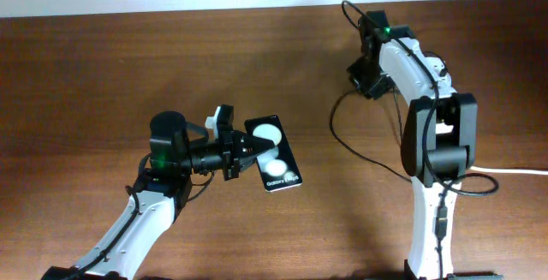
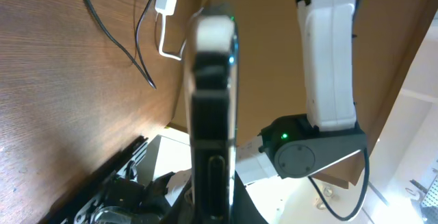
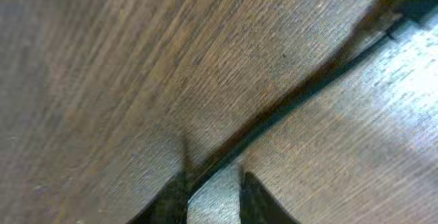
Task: Plug charger to phone and switch on socket
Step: 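Move the right gripper to the black cable end and grasp it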
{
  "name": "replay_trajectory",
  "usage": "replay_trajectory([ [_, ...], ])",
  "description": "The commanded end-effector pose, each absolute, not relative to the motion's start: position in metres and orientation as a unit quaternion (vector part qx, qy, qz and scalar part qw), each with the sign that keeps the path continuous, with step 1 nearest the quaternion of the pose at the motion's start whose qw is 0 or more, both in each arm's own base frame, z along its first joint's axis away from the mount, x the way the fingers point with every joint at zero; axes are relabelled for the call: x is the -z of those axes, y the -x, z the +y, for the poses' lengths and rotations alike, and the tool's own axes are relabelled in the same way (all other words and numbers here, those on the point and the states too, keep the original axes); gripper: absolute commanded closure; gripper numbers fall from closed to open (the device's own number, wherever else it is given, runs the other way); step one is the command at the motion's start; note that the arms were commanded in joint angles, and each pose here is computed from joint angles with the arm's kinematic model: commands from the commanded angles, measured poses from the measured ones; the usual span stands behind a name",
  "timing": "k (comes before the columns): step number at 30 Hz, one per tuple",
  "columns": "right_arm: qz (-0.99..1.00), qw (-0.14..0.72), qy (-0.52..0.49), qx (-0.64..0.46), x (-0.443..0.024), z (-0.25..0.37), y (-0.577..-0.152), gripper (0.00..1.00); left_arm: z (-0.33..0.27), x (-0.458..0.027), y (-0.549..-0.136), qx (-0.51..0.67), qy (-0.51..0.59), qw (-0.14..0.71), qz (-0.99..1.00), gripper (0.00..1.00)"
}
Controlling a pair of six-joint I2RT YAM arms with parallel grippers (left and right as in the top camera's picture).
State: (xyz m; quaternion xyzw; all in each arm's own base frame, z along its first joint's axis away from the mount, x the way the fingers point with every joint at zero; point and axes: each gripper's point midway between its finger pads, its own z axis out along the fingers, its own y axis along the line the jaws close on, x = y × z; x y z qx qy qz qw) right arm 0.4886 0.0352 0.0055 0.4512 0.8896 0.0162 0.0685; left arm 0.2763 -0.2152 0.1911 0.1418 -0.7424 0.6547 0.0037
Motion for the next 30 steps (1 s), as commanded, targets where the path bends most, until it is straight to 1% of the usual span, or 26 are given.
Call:
replay_trajectory([
  [1,0.899,0.066,-0.432,-0.006,0.001,0.032,-0.487,0.80,-0.217,-0.200,-0.277,-0.660,-0.128,-0.001,-0.740,1.00],
  [2,0.913,0.066,-0.403,-0.004,0.001,0.033,-0.487,0.66,-0.217,-0.200,-0.277,-0.660,-0.128,-0.001,-0.740,1.00],
  [3,0.917,0.066,-0.392,-0.003,0.001,0.034,-0.486,0.32,-0.217,-0.200,-0.278,-0.660,-0.128,-0.001,-0.740,1.00],
  [5,0.917,0.066,-0.392,-0.003,0.001,0.034,-0.486,0.32,-0.217,-0.201,-0.276,-0.661,-0.126,0.001,-0.740,1.00],
  [7,0.919,0.062,-0.390,-0.001,0.001,0.036,-0.484,0.68,-0.217,-0.201,-0.276,-0.661,-0.125,0.003,-0.740,1.00],
  [8,0.933,0.057,-0.355,-0.008,0.001,0.043,-0.483,0.83,-0.217,-0.201,-0.276,-0.661,-0.125,0.003,-0.740,1.00],
  [9,0.958,0.042,-0.281,-0.029,0.002,0.063,-0.479,0.93,-0.217,-0.201,-0.276,-0.661,-0.125,0.003,-0.740,1.00],
  [10,0.973,0.026,-0.224,-0.039,0.002,0.079,-0.471,0.94,-0.217,-0.201,-0.276,-0.661,-0.125,0.003,-0.740,1.00],
  [11,0.989,-0.014,-0.144,-0.032,0.003,0.104,-0.445,0.96,-0.217,-0.201,-0.276,-0.661,-0.126,0.001,-0.740,1.00],
  [12,0.995,-0.052,-0.084,-0.018,0.002,0.124,-0.419,0.96,-0.217,-0.201,-0.276,-0.661,-0.126,0.001,-0.740,1.00],
  [13,0.996,-0.072,-0.045,-0.010,0.001,0.139,-0.404,0.96,-0.217,-0.201,-0.276,-0.661,-0.126,0.001,-0.740,1.00],
  [14,0.997,-0.076,-0.017,0.006,0.000,0.153,-0.393,0.80,-0.217,-0.201,-0.276,-0.661,-0.126,0.002,-0.740,1.00],
  [15,0.997,-0.074,-0.008,0.012,0.000,0.158,-0.392,0.61,-0.217,-0.201,-0.276,-0.661,-0.125,0.002,-0.740,1.00],
  [16,0.998,-0.066,-0.003,0.021,0.001,0.159,-0.394,0.33,-0.217,-0.201,-0.276,-0.661,-0.125,0.003,-0.740,1.00],
  [17,0.998,-0.049,-0.003,0.038,0.001,0.153,-0.401,0.24,-0.217,-0.201,-0.276,-0.661,-0.125,0.003,-0.740,1.00],
  [18,0.997,-0.021,-0.019,0.067,0.001,0.138,-0.414,0.18,-0.217,-0.201,-0.276,-0.661,-0.125,0.003,-0.740,1.00],
  [20,0.996,0.011,-0.054,0.075,0.001,0.123,-0.433,0.15,-0.217,-0.201,-0.276,-0.661,-0.125,0.003,-0.740,1.00],
  [22,0.995,0.030,-0.076,0.061,0.001,0.115,-0.447,0.15,-0.217,-0.201,-0.276,-0.661,-0.125,0.003,-0.740,1.00],
  [23,0.995,0.024,-0.082,0.043,0.002,0.116,-0.447,0.16,-0.217,-0.201,-0.276,-0.661,-0.125,0.002,-0.740,1.00],
  [25,0.995,0.020,-0.094,0.037,0.007,0.118,-0.447,0.30,-0.217,-0.201,-0.276,-0.661,-0.126,0.001,-0.740,1.00],
  [27,0.995,0.004,-0.093,0.043,0.021,0.116,-0.443,0.48,-0.217,-0.201,-0.276,-0.661,-0.126,0.002,-0.740,1.00],
  [28,0.995,-0.004,-0.093,0.046,0.028,0.116,-0.440,0.53,-0.217,-0.201,-0.276,-0.661,-0.126,0.002,-0.740,1.00],
  [29,0.994,-0.011,-0.093,0.049,0.033,0.115,-0.437,0.60,-0.217,-0.201,-0.276,-0.661,-0.126,0.002,-0.740,1.00],
  [30,0.994,-0.013,-0.093,0.050,0.034,0.114,-0.436,0.63,-0.217,-0.201,-0.276,-0.661,-0.126,0.002,-0.740,1.00],
])
